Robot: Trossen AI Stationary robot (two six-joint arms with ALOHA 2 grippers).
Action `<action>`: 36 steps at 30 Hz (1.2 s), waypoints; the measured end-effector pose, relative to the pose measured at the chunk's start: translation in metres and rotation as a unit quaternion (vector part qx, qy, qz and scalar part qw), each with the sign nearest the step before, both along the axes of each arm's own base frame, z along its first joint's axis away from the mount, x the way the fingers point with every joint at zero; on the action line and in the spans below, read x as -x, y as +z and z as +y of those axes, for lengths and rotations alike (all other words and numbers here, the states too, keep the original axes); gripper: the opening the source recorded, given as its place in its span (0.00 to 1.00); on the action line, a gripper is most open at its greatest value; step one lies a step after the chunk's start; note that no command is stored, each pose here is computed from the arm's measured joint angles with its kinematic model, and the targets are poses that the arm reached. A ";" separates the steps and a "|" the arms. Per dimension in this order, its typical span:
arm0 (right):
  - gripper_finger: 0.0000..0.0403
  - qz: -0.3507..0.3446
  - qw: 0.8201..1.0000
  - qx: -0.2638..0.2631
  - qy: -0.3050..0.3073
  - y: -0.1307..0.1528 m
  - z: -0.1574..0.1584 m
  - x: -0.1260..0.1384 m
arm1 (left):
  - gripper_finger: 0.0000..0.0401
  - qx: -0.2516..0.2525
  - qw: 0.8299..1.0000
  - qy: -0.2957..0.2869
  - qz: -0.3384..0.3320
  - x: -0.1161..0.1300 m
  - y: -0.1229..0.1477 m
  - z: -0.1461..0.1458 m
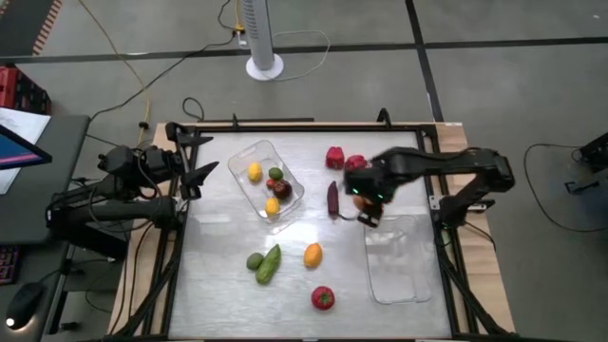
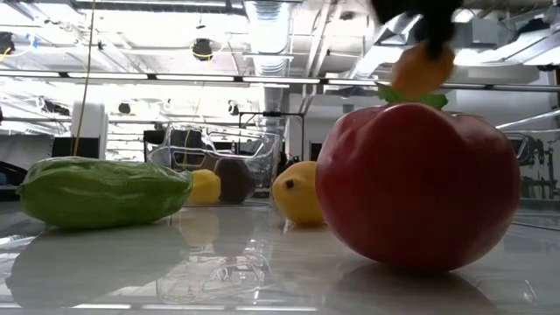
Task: Sort produce into baskets
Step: Put the yellow mango into the bottom transparent bin, then put the red chili pepper into the bottom transparent bin
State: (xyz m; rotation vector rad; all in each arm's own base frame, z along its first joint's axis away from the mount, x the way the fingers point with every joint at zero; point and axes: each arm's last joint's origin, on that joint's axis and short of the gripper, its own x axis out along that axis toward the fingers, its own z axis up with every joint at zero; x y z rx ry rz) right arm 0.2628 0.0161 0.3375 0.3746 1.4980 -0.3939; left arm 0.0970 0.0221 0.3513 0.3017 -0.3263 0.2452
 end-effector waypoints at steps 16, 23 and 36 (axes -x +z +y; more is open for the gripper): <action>0.87 0.022 0.999 0.030 -0.016 -0.016 0.067 0.000 | 0.67 0.040 0.995 -0.086 0.009 -0.001 -0.002 -0.004; 0.98 0.040 0.998 0.009 -0.038 -0.021 0.056 -0.008 | 0.67 0.048 0.995 -0.089 0.016 -0.002 -0.004 -0.004; 0.96 0.016 0.992 0.110 -0.063 -0.022 -0.029 -0.024 | 0.67 0.052 0.994 -0.090 0.015 -0.002 -0.004 -0.004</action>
